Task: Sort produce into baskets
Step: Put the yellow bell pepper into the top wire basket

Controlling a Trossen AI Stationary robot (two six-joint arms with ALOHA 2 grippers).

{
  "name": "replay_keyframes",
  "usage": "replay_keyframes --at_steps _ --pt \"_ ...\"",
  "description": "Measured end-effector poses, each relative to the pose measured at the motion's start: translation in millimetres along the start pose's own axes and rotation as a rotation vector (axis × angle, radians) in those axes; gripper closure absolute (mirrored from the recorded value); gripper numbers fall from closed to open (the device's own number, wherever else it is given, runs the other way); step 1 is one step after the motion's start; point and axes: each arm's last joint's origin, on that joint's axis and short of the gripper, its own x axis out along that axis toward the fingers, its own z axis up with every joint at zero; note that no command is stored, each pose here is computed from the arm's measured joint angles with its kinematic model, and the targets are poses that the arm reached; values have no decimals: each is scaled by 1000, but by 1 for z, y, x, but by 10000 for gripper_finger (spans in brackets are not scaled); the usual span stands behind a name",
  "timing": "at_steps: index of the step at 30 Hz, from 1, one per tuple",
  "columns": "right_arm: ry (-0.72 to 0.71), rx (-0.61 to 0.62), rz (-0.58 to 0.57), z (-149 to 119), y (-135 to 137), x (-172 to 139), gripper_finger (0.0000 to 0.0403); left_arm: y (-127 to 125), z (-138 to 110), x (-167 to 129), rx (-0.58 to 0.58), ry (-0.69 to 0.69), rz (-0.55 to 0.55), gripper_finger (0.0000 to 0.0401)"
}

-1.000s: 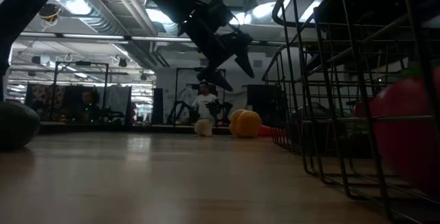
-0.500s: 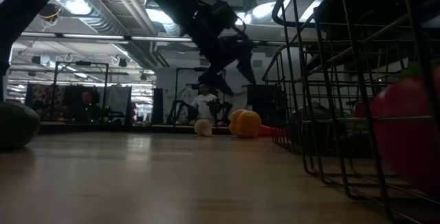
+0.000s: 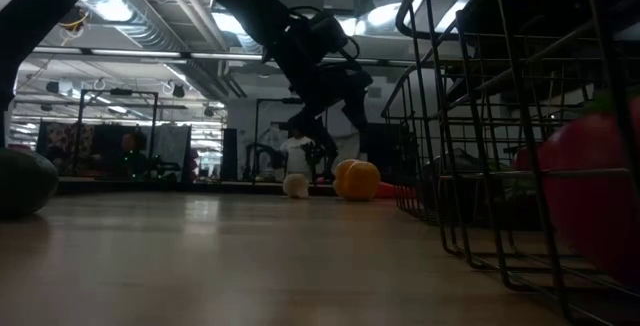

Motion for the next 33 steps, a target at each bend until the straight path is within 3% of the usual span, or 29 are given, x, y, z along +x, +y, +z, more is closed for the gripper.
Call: replay_keyframes --at_steps 12,17,19,33 --pt "0 0 -2 0 0 0 402 5 3 -1 -25 -24 53 9" --pt "0 0 -2 0 0 0 402 -5 0 1 224 -24 12 3" --pt "0 0 -2 0 0 0 402 -9 -2 2 273 -21 -7 2" --pt "0 -1 -2 0 0 0 402 -2 -2 14 286 -20 -35 1"
